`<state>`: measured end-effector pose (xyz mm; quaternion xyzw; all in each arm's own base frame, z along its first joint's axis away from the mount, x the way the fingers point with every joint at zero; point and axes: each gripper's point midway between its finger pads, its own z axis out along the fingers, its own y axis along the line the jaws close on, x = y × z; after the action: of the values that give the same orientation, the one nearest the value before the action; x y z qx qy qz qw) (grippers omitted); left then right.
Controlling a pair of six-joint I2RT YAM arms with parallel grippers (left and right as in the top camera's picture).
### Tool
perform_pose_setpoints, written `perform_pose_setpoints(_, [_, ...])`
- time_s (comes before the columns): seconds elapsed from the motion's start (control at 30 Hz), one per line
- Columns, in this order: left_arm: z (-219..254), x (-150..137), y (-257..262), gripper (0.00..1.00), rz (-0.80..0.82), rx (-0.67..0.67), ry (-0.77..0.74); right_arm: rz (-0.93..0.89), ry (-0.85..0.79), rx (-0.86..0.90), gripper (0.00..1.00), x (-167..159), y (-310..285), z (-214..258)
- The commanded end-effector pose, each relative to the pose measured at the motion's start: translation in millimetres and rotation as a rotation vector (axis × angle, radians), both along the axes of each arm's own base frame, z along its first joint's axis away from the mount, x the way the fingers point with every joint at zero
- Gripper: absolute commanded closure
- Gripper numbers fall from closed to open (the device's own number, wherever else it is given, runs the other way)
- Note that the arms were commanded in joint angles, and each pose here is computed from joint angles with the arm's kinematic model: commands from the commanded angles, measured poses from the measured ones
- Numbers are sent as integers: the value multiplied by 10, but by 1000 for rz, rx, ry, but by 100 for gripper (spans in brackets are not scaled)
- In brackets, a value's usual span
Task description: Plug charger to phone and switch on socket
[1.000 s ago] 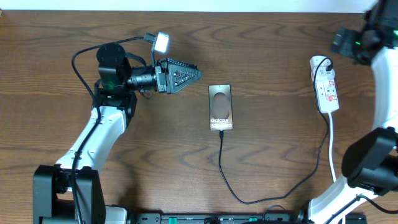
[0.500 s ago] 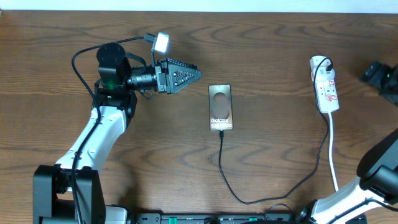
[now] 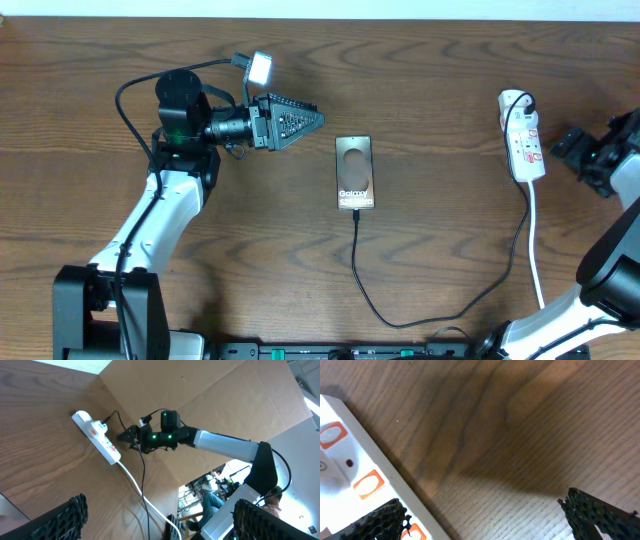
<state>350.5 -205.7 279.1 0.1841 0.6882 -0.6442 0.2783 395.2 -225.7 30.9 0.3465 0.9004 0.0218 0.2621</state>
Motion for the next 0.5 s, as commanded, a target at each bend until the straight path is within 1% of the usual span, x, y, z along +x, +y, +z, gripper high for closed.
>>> perform_pose_setpoints(0.0, [125, -23, -1, 7, -6, -2, -61, 32, 0, 8, 1, -15, 79, -143])
perform_pose_setpoints(0.17, [125, -23, -1, 6, -6, -2, -61, 37, -27, -5, 1, 18, 70, -174])
perform_pose_setpoints(0.3, [125, -23, -1, 7, -6, -2, -61, 75, -43, -4, 1, 85, 140, -175])
perform_pose_setpoints(0.47, [125, -23, -1, 6, -6, -2, -61, 101, -71, -23, 1, 235, 179, -57])
